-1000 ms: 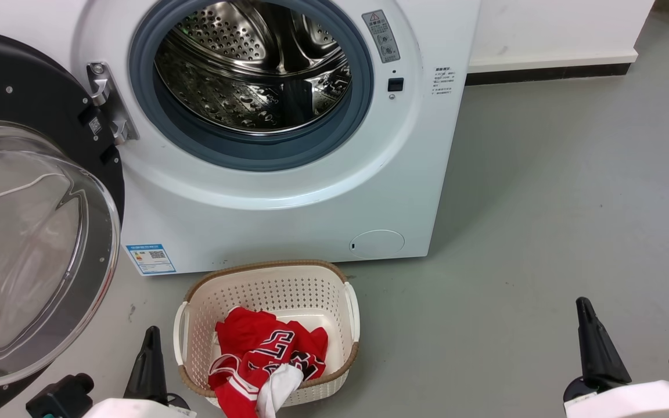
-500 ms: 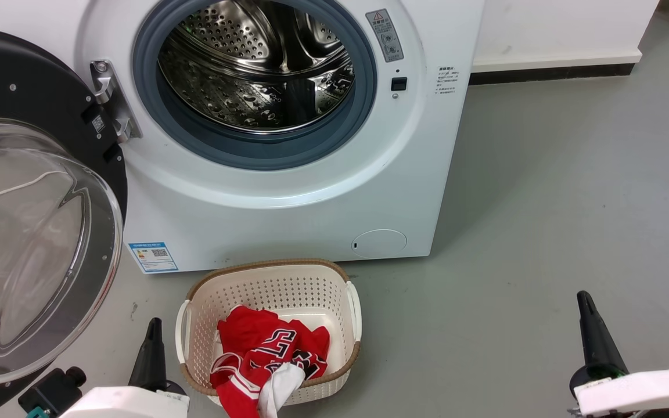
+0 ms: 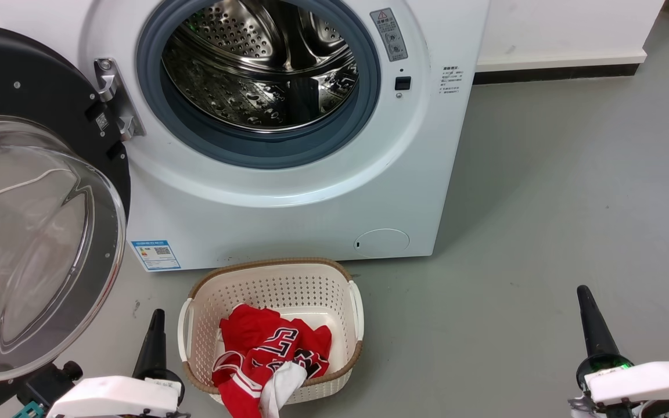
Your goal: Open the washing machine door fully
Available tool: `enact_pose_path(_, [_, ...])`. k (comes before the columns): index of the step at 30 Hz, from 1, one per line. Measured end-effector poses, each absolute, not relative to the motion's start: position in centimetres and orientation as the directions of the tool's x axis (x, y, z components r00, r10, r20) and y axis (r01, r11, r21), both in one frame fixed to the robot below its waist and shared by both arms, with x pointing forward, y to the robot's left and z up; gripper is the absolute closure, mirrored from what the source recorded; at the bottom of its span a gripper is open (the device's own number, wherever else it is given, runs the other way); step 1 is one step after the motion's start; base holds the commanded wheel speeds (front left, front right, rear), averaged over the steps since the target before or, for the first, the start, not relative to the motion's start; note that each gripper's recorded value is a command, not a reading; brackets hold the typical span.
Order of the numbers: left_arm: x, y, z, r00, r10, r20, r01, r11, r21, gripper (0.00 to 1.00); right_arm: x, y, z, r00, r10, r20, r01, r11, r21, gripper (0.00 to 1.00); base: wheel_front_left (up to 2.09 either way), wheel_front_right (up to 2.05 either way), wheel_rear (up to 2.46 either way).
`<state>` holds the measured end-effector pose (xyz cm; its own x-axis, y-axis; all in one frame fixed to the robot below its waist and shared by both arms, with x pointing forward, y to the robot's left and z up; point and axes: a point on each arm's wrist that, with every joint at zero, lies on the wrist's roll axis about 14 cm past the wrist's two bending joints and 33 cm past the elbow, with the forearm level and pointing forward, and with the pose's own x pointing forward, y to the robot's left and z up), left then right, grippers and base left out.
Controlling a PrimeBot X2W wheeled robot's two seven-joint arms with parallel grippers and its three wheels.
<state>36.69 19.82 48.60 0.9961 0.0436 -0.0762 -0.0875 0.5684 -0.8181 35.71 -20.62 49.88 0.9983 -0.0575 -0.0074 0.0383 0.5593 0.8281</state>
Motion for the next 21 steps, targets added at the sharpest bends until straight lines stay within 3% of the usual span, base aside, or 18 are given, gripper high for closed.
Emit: enact_pose_path(21, [37.5, 19.8, 49.0, 0.997, 0.025, -0.071, -0.076, 0.368, -0.927, 1.0, 36.8, -20.5, 49.9, 0.999, -0.042, -0.022, 0.036, 0.365, 0.93, 1.0, 0.0, 0.0, 0.0])
